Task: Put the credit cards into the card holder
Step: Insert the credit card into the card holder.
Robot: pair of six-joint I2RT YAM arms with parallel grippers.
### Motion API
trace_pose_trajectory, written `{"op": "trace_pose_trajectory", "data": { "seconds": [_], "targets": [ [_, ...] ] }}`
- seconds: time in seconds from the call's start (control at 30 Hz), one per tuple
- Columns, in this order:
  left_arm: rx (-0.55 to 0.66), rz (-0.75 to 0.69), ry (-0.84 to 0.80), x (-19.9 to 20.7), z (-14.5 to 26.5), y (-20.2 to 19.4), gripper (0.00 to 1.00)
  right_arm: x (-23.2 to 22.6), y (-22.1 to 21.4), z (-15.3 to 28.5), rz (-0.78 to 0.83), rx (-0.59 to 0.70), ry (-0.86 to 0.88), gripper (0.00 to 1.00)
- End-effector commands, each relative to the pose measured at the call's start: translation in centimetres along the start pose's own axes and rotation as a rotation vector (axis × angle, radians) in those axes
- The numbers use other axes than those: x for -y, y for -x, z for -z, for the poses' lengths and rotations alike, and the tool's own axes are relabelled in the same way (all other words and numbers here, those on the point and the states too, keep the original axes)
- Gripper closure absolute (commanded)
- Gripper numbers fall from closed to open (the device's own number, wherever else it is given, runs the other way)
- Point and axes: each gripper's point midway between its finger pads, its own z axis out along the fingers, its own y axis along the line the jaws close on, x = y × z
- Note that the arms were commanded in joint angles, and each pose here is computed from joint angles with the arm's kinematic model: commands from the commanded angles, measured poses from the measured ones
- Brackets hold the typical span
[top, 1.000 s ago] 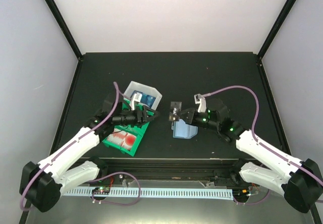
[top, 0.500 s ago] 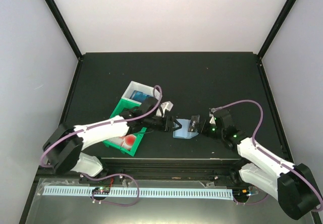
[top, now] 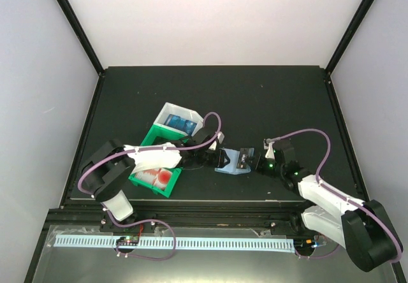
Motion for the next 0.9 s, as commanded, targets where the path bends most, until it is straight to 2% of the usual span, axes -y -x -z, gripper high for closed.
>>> {"op": "trace_pose_trajectory", "data": {
  "seconds": [0.0,0.13,0.23,0.53,0.87],
  "targets": [
    [0.077,-0.018,0.151,-2.4,-0.5,1.2,0.57,-0.4,0.6,0.0,0.046,0.02,0.026,0.99],
    [0.08,-0.032,0.176,-3.3,-0.7,0.9,0.57,0.7,1.1,0.4,0.05,0.035,-0.06,0.99],
    [0.073,-0.036,0.169,-3.2,-0.8,0.8,0.57,-0.5,1.8,1.1,0.059,0.043,-0.049,0.99],
    [0.058,-0.011,0.238,-4.7,-0.8,0.1,0.64,-7.9,3.5,3.4,0.026,0.041,0.204,0.99],
    [0.045,0.013,0.233,-4.9,-1.1,-0.4,0.68,-6.7,2.4,0.3,-0.077,-0.021,0.204,0.99]
  ]
}}
